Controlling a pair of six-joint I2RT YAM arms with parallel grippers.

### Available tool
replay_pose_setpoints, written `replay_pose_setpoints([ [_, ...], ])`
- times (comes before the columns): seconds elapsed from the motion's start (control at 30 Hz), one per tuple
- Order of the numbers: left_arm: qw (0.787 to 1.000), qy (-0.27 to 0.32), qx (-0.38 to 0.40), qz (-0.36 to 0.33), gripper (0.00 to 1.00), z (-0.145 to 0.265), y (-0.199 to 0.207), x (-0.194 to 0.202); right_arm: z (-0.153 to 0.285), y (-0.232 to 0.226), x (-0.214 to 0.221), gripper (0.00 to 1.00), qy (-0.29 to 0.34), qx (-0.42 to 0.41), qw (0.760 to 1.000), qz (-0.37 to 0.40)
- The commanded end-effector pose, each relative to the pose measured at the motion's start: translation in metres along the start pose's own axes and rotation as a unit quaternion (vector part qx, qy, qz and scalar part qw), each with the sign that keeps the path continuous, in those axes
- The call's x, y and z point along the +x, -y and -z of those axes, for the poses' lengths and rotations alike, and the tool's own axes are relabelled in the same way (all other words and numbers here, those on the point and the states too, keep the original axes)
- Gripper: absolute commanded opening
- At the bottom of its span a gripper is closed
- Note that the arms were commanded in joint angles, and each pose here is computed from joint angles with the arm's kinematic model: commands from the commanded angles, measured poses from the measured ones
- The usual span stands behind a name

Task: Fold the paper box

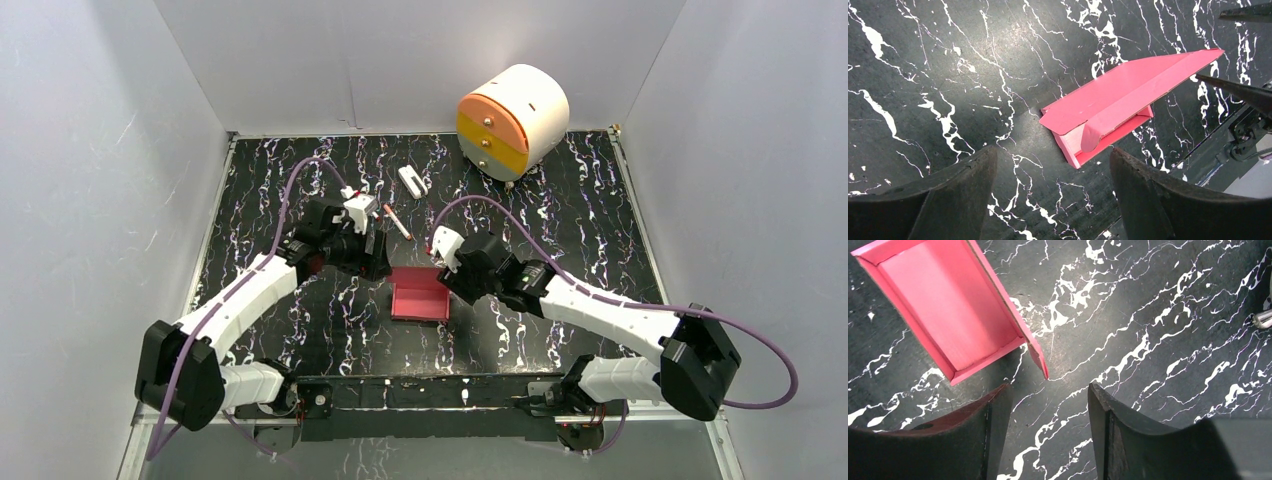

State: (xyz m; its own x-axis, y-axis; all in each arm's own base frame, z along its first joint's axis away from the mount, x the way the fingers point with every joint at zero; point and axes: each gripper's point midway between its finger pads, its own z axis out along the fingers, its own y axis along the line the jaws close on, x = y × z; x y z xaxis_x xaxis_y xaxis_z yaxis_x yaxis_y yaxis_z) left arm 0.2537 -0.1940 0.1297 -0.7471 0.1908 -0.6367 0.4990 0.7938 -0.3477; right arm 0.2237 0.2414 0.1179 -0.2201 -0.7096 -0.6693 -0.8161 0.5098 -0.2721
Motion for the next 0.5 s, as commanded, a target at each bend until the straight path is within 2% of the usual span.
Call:
replay_pose_setpoints([
  [0.0,0.999,-0.009,0.023,-0.027,0.78,0.001,0.012,-0.007,-0.002,0.016,-0.024,0.63,0.067,0.032,0.997,-0.034],
  [0.13,0.999,-0.023,0.021,-0.044,0.75,-0.006,0.013,-0.004,-0.009,0.016,-0.025,0.59,0.089,0.016,0.995,-0.042],
  [0.47,0.997,-0.063,0.011,-0.052,0.69,-0.023,0.010,0.004,-0.023,0.015,-0.012,0.55,0.083,-0.006,0.995,-0.051],
])
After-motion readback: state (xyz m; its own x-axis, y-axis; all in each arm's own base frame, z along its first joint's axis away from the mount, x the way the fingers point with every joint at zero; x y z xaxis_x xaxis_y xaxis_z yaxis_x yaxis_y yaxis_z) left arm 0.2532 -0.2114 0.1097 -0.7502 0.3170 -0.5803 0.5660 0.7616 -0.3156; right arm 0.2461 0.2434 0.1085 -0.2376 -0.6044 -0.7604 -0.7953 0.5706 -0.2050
